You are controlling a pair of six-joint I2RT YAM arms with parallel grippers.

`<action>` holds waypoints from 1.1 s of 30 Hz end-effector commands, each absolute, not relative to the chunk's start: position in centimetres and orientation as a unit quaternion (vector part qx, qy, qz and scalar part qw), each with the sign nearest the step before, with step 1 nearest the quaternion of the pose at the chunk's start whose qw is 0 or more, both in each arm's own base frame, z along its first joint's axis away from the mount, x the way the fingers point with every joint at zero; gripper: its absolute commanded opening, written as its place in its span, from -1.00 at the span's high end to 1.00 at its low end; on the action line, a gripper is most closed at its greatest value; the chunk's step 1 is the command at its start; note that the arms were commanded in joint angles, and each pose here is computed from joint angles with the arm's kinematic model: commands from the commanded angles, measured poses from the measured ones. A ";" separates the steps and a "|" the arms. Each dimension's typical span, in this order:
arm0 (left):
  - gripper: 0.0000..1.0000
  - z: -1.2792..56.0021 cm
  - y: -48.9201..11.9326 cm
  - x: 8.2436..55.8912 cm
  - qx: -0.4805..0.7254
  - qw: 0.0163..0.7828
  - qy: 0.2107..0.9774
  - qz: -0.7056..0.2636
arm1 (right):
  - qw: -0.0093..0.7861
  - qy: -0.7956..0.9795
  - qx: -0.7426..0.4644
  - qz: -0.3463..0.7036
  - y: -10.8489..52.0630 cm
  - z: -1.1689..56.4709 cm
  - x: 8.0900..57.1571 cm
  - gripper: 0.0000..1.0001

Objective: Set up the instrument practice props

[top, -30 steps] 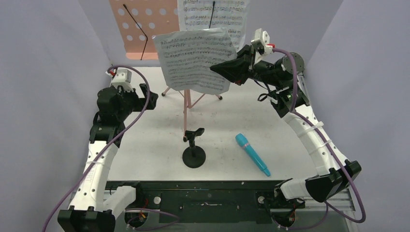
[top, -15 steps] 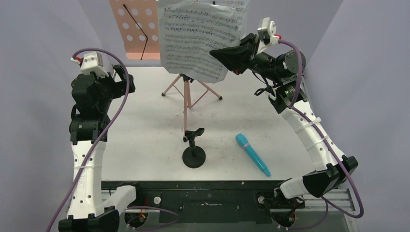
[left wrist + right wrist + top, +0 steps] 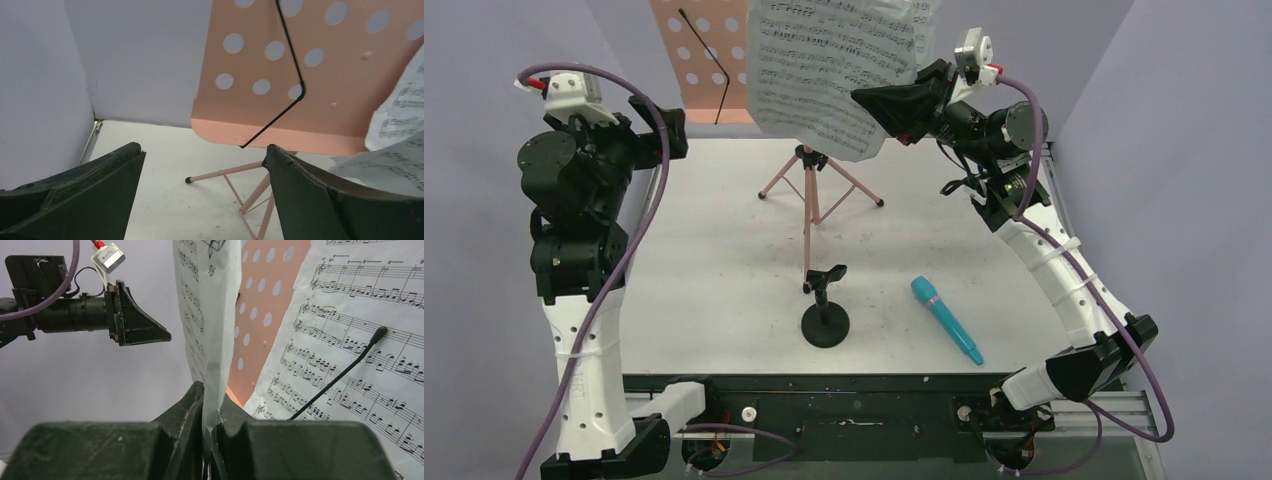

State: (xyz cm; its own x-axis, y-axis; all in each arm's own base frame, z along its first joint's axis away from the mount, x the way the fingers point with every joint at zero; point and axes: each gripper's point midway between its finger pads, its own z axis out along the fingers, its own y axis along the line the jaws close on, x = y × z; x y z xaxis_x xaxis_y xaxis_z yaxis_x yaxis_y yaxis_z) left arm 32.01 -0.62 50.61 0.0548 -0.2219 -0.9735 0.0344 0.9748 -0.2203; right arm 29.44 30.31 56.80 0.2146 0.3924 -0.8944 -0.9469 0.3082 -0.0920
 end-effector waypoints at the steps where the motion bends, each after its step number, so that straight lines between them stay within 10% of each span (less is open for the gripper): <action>1: -0.82 55.8 -2.8 31.1 -0.050 0.758 0.630 -0.162 | 0.737 0.350 -0.344 0.465 29.7 60.4 27.8 0.89; 15: -0.60 58.2 -8.3 33.0 -0.058 0.708 0.582 -0.396 | 0.733 0.367 -0.328 0.470 30.1 60.3 27.2 0.89; 33: -0.19 55.6 -8.7 36.1 -0.121 0.683 0.578 -0.429 | 0.732 0.381 -0.318 0.466 29.9 59.9 26.8 0.89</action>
State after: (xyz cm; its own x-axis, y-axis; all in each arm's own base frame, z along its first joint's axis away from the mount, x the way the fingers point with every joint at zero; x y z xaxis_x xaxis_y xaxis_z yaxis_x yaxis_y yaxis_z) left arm 36.06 -8.70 54.06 -0.0851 -0.7071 -0.7020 0.4138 0.6158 -0.6705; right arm 28.59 31.15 57.71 0.2070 0.4146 -0.8862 -0.9398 0.3361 -0.0623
